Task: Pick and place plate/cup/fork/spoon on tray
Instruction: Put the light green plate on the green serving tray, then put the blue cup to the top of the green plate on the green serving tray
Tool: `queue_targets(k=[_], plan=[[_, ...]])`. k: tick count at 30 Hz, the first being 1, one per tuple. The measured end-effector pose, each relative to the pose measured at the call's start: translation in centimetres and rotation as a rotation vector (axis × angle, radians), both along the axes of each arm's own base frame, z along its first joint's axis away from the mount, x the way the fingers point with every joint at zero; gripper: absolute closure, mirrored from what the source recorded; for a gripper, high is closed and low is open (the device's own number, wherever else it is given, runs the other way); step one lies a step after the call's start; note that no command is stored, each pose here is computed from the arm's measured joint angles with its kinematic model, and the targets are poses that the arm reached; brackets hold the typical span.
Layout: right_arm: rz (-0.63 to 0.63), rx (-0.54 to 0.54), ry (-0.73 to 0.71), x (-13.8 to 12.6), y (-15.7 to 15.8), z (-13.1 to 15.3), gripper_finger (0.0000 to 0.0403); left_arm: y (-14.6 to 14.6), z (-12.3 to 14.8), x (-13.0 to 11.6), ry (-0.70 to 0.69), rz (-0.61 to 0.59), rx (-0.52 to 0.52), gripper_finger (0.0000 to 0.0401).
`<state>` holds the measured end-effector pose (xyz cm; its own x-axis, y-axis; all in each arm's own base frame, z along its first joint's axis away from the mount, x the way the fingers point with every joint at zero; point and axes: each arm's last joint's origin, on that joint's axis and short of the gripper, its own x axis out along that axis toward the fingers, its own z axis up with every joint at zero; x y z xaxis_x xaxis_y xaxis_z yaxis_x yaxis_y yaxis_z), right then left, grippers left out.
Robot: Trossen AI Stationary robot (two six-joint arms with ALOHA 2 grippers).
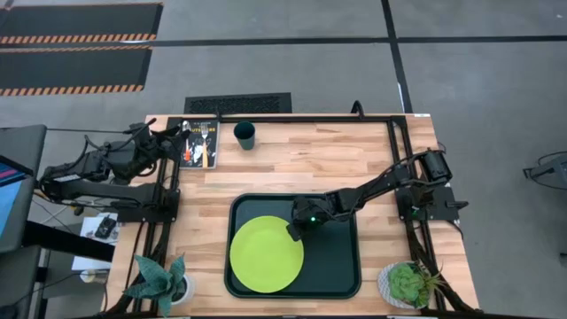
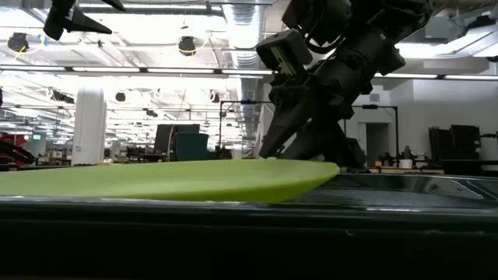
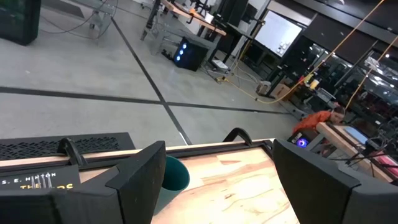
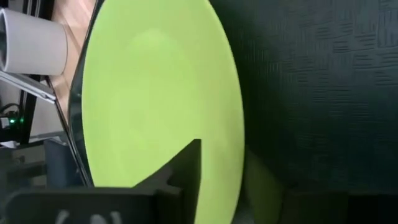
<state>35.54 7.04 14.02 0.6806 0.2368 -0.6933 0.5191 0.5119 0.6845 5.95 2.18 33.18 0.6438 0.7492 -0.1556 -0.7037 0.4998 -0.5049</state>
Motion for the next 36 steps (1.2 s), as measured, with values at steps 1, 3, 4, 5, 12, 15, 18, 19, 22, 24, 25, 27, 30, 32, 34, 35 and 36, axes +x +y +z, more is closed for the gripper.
queue_targets(k=[1,3,4,5,12,15,18,19,22,24,25,27,30,32,34,35,36], plan=[[0.000,0.000,0.000,0.0,0.0,0.0,0.0250,0.0,0.0,0.0,0.000,0.000,0.000,0.0118],[0.000,0.000,-0.001,0.0,0.0,0.0,0.0230,0.0,0.0,0.0,0.000,0.000,0.000,0.0118],[0.004,-0.003,-0.002,-0.1,0.0,0.1,0.0221,0.0,0.0,0.0,0.000,0.000,0.000,0.0118],[0.009,-0.008,-0.005,-0.1,0.0,0.3,0.0213,0.0,0.0,0.0,0.000,0.000,0.000,0.0118],[0.060,0.004,-0.036,-0.1,0.1,1.0,0.0180,0.0,0.0,0.0,0.001,0.000,0.000,0.0118],[0.073,0.008,-0.004,-0.6,-0.2,1.3,0.0179,0.0,0.0,0.0,0.001,0.000,0.000,0.0118],[0.071,0.015,0.004,-0.9,-1.0,2.2,0.0180,0.0,0.0,0.0,0.001,-0.001,0.000,0.0118],[0.066,0.009,0.016,-1.2,-1.4,2.6,0.0180,0.0,0.0,0.0,0.001,-0.001,0.000,0.0118],[0.039,-0.001,-0.023,-1.6,-2.8,4.3,0.0179,0.0,0.0,0.0,0.001,-0.001,0.000,0.0118],[0.026,-0.025,-0.075,-1.9,-4.1,5.8,0.0179,0.0,0.0,0.0,0.000,-0.001,0.000,0.0118],[0.018,-0.046,-0.111,-1.8,-4.9,6.7,0.0180,0.0,0.0,0.0,0.000,-0.001,0.000,0.0118],[-0.025,-0.124,-0.169,-1.7,-6.9,8.3,0.0180,0.0,0.0,0.0,0.000,-0.001,0.000,0.0118],[-0.139,-0.275,-0.232,-1.0,-10.5,10.5,0.0180,0.0,0.0,0.0,0.001,0.000,0.000,0.0118],[-0.223,-0.336,-0.252,-0.5,-13.2,11.6,0.0180,0.0,0.0,0.0,0.000,0.002,0.001,0.0118],[-0.289,-0.382,-0.264,0.4,-15.8,12.3,0.0180,0.0,0.0,0.0,0.000,0.005,0.002,0.0118],[-0.311,-0.399,-0.261,0.7,-17.1,12.5,0.0180,0.0,0.0,0.0,0.000,0.005,0.002,0.0118],[-0.333,-0.412,-0.250,1.1,-18.3,12.5,0.0180,0.0,0.0,0.0,0.000,0.005,0.002,0.0118]])
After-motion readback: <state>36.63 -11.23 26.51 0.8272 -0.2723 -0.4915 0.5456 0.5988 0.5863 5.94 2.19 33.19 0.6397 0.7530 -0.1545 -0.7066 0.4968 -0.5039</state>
